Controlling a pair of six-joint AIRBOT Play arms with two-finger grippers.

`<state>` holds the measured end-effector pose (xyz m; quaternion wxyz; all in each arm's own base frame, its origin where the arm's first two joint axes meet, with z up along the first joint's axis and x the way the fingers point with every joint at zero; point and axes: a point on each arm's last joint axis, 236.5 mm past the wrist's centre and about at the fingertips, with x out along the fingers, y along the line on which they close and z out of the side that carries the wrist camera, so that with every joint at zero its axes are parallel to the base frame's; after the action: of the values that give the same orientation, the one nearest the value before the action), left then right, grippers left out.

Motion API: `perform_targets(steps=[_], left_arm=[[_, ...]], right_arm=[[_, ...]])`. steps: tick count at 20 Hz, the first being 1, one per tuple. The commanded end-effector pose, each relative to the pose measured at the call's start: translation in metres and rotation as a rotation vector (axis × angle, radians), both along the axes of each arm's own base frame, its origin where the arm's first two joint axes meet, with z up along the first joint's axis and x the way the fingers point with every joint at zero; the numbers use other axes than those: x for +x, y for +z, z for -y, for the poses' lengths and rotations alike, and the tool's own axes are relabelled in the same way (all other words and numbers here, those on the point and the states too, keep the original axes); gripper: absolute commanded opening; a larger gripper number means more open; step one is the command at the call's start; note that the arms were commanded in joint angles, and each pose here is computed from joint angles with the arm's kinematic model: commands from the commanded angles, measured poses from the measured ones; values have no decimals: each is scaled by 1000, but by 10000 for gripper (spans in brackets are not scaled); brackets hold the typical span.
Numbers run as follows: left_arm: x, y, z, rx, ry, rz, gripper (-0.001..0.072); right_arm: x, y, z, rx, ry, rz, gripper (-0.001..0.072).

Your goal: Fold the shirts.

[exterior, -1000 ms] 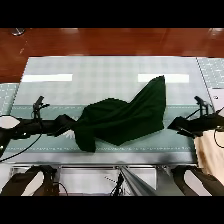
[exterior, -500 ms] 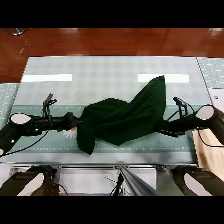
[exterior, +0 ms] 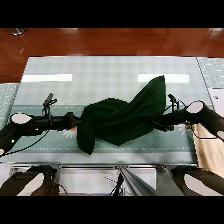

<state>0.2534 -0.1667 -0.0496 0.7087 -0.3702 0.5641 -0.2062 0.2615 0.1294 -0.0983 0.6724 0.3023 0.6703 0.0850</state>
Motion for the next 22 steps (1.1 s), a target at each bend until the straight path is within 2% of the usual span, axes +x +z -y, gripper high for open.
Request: perform_targets(steps=[1,2,5,8,10,13,15,19,22], left_arm=[[1,1,1,-6,4,0,30],[3,4,2,-22,15,2,30],[39,61,8,-80,7,152,30],[106,218,2,-137,46,548,29],[122,337,-7,-120,65,837,29],[94,479,-15,-90,72,1176,29],[60,535,-21,-3,75,1339,29],[-9,586,-48,255,169,1508,29],[-68,601,-60,387,219,1604,29]], right_arm=[[16,5,-19,96,-20,43,147],[22,12,-23,115,18,85,25],[57,70,-26,104,162,217,24],[138,223,-4,-55,194,576,24],[161,356,13,-165,168,867,24],[118,505,25,-262,164,1173,24],[68,562,27,-283,152,1323,24],[-30,603,38,-352,128,1482,24],[-84,600,41,-371,125,1514,24]])
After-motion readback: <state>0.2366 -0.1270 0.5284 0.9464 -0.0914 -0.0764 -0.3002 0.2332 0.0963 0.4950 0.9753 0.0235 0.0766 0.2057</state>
